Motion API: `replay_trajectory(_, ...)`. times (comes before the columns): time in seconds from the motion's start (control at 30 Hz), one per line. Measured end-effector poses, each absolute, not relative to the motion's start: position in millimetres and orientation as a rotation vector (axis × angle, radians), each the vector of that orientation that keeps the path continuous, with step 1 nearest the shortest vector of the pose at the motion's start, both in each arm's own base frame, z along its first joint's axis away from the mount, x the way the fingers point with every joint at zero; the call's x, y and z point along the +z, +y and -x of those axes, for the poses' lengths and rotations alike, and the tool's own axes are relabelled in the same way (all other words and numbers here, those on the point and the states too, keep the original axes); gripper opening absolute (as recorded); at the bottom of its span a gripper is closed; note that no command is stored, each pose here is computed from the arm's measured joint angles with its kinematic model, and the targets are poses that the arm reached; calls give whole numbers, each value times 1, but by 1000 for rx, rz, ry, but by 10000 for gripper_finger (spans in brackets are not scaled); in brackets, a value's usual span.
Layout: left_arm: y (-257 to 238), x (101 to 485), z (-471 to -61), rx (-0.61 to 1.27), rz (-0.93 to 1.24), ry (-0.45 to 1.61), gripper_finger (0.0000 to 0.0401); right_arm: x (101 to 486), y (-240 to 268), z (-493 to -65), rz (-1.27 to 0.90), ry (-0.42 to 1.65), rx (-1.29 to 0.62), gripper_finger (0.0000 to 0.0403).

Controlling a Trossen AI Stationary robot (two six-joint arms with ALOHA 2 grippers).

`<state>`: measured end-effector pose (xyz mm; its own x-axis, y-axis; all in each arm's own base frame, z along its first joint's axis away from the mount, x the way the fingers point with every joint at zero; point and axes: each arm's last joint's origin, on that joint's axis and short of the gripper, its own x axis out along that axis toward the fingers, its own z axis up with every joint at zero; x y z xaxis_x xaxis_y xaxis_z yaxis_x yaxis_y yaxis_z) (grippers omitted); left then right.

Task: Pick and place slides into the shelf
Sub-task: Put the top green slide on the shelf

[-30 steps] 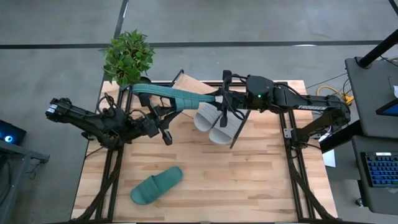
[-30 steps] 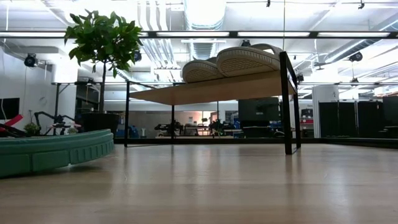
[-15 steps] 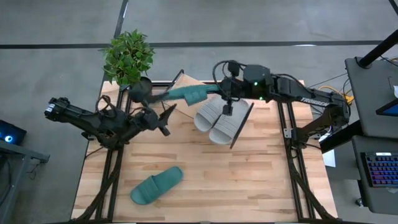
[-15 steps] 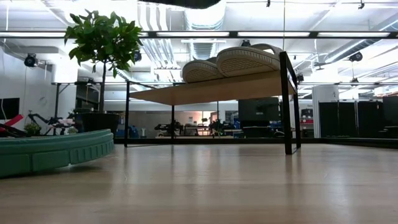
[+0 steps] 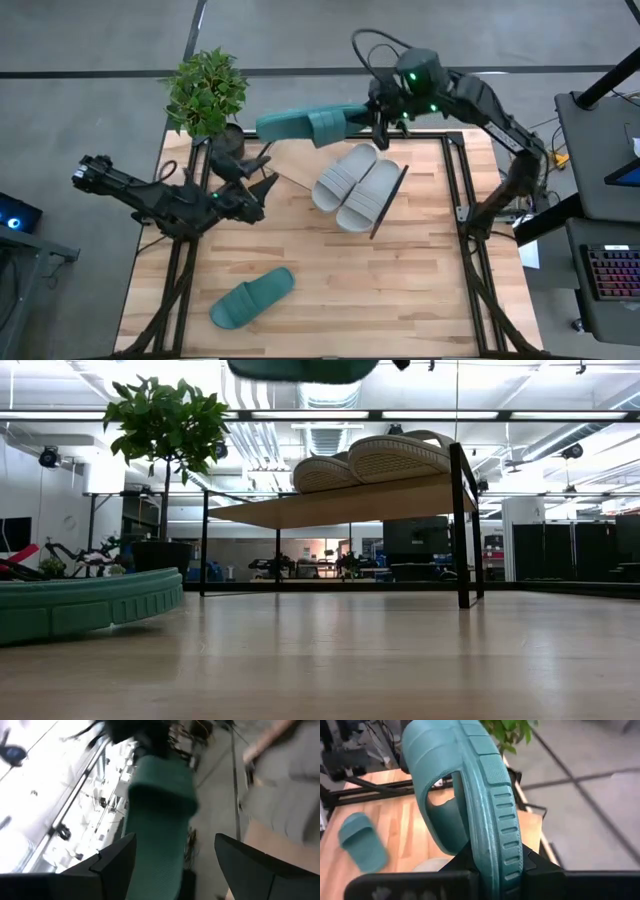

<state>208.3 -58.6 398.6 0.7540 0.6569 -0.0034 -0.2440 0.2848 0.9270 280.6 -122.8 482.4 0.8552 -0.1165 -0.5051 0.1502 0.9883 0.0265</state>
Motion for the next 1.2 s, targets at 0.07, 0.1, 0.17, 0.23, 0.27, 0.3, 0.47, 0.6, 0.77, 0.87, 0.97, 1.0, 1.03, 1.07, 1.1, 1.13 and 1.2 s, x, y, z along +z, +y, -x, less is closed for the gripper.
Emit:
replay_trajectory(0.07, -59, 392, -210, 617, -1186, 489, 253, 483, -130, -285, -110, 546, -125, 29)
replay_trajectory(0.1, -59, 390, -211, 627, -1200, 516, 253, 484, -132, -285, -124, 556, -118, 29)
replay_trajectory(0.17, -59, 386, -213, 666, -1219, 572, 253, 486, -135, -287, -141, 578, -110, 29)
replay_trajectory(0.23, -59, 384, -214, 718, -1258, 640, 253, 487, -138, -288, -153, 599, -110, 29)
replay_trajectory(0.27, -59, 382, -216, 741, -1288, 682, 253, 487, -138, -289, -157, 610, -111, 29)
replay_trajectory(0.3, -60, 380, -217, 755, -1308, 711, 254, 487, -139, -289, -161, 619, -110, 29)
replay_trajectory(0.47, -64, 372, -227, 734, -1344, 736, 254, 485, -138, -289, -188, 635, -57, 29)
replay_trajectory(0.6, -67, 365, -235, 720, -1368, 755, 254, 486, -135, -285, -199, 642, -42, 29)
replay_trajectory(0.77, -69, 361, -239, 713, -1378, 763, 254, 491, -130, -281, -188, 629, -40, 29)
replay_trajectory(0.87, -70, 362, -244, 712, -1356, 735, 254, 491, -129, -280, -187, 625, -33, 29)
replay_trajectory(0.97, -72, 369, -248, 748, -1253, 643, 254, 492, -129, -281, -184, 619, -35, 29)
replay_trajectory(1.0, -73, 372, -248, 756, -1196, 589, 254, 493, -129, -281, -179, 612, -36, 29)
replay_trajectory(1.03, -73, 377, -248, 755, -1120, 513, 254, 493, -129, -282, -172, 606, -36, 29)
replay_trajectory(1.07, -73, 382, -247, 737, -1042, 432, 254, 494, -129, -282, -164, 600, -36, 29)
replay_trajectory(1.1, -73, 386, -245, 711, -966, 354, 254, 494, -129, -283, -160, 594, -35, 29)
replay_trajectory(1.13, -72, 390, -243, 682, -891, 283, 254, 495, -128, -284, -155, 587, -32, 29)
replay_trajectory(1.2, -70, 397, -239, 635, -743, 170, 254, 496, -128, -285, -141, 571, -30, 29)
